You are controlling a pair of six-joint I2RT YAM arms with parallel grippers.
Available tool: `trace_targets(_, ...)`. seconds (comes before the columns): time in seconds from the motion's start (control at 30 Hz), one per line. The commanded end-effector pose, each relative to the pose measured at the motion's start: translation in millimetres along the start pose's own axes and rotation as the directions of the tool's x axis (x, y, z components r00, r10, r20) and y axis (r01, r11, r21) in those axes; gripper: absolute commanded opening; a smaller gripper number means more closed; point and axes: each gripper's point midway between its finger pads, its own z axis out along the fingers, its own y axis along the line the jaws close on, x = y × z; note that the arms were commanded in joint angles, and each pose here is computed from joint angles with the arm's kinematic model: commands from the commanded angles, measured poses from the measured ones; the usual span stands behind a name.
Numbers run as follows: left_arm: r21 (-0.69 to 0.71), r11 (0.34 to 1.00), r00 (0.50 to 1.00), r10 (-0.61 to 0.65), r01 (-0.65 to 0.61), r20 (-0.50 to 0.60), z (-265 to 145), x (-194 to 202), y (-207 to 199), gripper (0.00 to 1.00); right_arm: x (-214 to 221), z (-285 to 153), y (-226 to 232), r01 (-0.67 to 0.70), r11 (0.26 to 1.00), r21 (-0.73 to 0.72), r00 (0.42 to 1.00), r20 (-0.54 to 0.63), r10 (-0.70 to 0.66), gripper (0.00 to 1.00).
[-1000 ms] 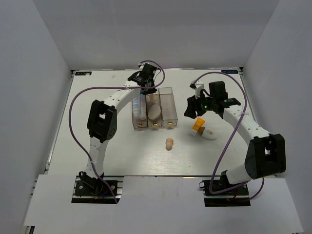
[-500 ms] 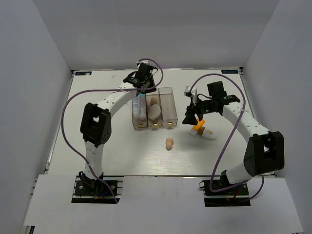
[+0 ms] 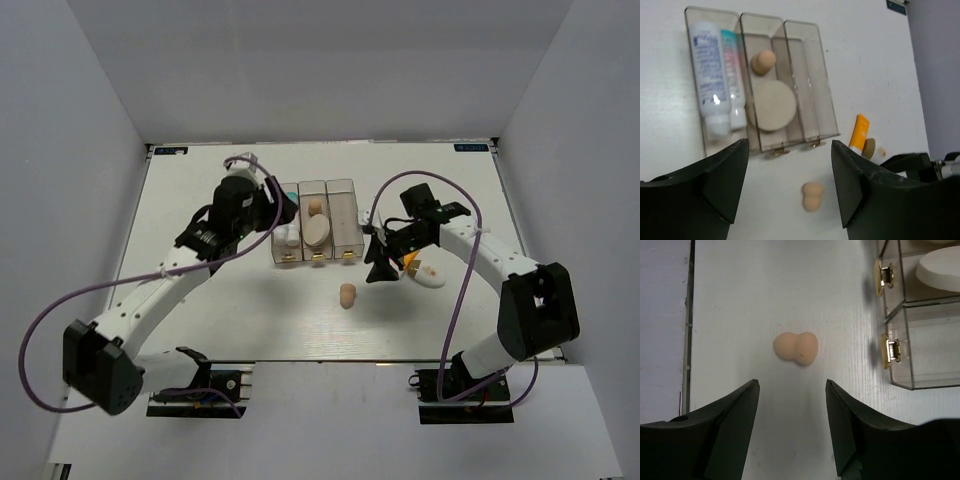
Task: Organize the makeup
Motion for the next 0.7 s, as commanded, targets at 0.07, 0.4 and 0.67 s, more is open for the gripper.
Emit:
trace_targets(0.07,-0.049,0.997,0.998,-0.059,0.058,-0.020,-41,30,28,0.78,14,20,-5,-0.005,0.999,0.033,0.998,-0.070,0.007,0.62)
trace_targets(0.4,-0.104,0.983,0.987,-0.155,0.150,-0.038,-78,64,56,0.79,24,45,-3,-0.041,0.998,0.052,0.990,-0.135,0.047,0.59)
trace_targets(0.67,-0.119,0.979,0.984,-0.170,0.163,-0.048,-83,69,59,0.79,41,70,10,-0.029,0.999,-0.018,0.981,-0.191,0.025,0.60)
